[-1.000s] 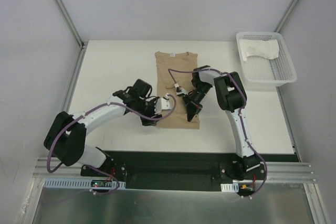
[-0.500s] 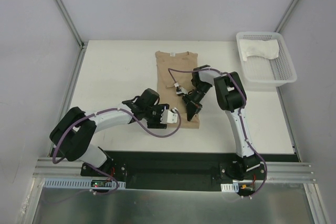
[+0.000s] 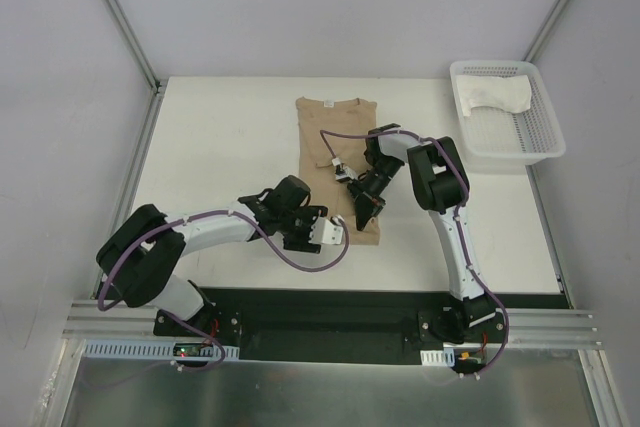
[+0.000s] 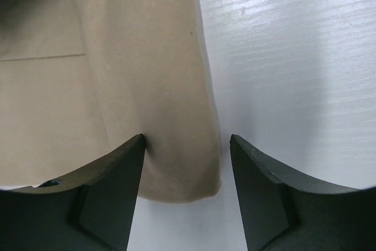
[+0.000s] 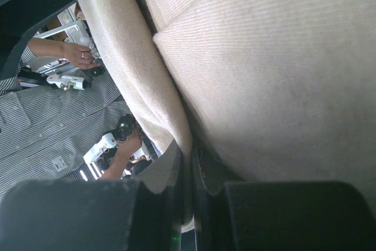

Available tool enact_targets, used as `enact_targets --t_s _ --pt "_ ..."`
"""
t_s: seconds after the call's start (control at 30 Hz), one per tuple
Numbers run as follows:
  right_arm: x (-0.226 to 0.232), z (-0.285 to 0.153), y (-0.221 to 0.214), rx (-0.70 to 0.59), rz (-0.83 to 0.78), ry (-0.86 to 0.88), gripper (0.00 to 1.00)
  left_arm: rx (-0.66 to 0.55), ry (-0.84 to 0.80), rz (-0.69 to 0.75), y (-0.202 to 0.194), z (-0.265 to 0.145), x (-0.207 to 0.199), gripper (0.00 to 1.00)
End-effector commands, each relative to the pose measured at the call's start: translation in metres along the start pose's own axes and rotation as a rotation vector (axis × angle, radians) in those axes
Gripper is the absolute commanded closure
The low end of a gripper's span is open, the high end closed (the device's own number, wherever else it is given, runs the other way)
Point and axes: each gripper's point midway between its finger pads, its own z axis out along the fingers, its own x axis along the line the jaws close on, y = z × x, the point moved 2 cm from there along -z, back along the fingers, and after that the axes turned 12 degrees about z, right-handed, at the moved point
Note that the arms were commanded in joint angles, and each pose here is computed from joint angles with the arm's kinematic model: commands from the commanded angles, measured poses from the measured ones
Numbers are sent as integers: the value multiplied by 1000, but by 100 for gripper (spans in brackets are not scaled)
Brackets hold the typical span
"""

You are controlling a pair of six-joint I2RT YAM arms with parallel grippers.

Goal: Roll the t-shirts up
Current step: Roll the T-shirt to the center of the board.

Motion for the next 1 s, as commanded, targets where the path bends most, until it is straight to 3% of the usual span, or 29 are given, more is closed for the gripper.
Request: enact_targets --t_s 0.0,0.13,0.23,0.27,0.33,0.4,0.43,0.47,0.53,0.57,0.6,0.63,0.7,0.73,0.77,0.8,0.83,0.87,0.9,0.93,0.97 --pt "-6 1 -18 106 110 -24 91 73 -60 -24 -16 7 -14 41" --pt "-6 0 -17 100 113 -21 90 145 -101 1 -30 14 -21 42" --pt "-5 -2 -17 85 114 -18 89 210 -141 24 -42 21 -27 50" --pt "-6 -6 -15 54 107 -16 88 217 -152 32 -45 22 -30 56" --pt "-3 -13 -13 7 117 1 78 230 -169 30 -49 25 -35 77" --pt "12 -41 -8 -116 48 19 69 224 -179 25 -48 22 -37 93" --pt "20 -56 -6 -172 5 6 66 216 -185 25 -47 21 -38 97" --pt "16 -77 -3 -259 -34 -25 62 194 -185 20 -41 20 -35 99" --pt "32 -121 1 -467 -203 -140 43 174 -214 -11 -35 14 -38 100" --pt "27 -146 0 -570 -198 -198 31 133 -217 -37 -25 13 -32 100" --pt "56 -182 -12 -724 -301 -333 4 118 -228 -52 -22 11 -30 100" --pt "20 -208 -1 -881 -300 -593 4 107 -245 -92 -18 5 -24 100" --pt "46 -244 -12 -1092 -506 -791 4 41 -299 -160 -6 2 -21 100" --pt "93 -281 -22 -1301 -709 -931 4 14 -320 -223 6 -6 -12 100" --pt "80 -266 -22 -1327 -705 -955 4 -18 -325 -274 9 -10 -4 100" --pt "88 -273 -21 -1436 -638 -919 4 -76 -365 -329 18 -10 -4 100" --pt "75 -258 -18 -1379 -541 -881 4 -102 -358 -364 26 -13 9 100" --pt "95 -264 -15 -1364 -540 -807 4 -110 -379 -408 26 -17 9 100" --pt "97 -251 -11 -1270 -561 -706 4 -138 -406 -434 30 -14 9 100" --pt "107 -211 -23 -1100 -611 -448 1 -149 -407 -453 31 -14 13 100" --pt "107 -203 -20 -1074 -601 -396 3 -158 -418 -474 32 -14 13 100"
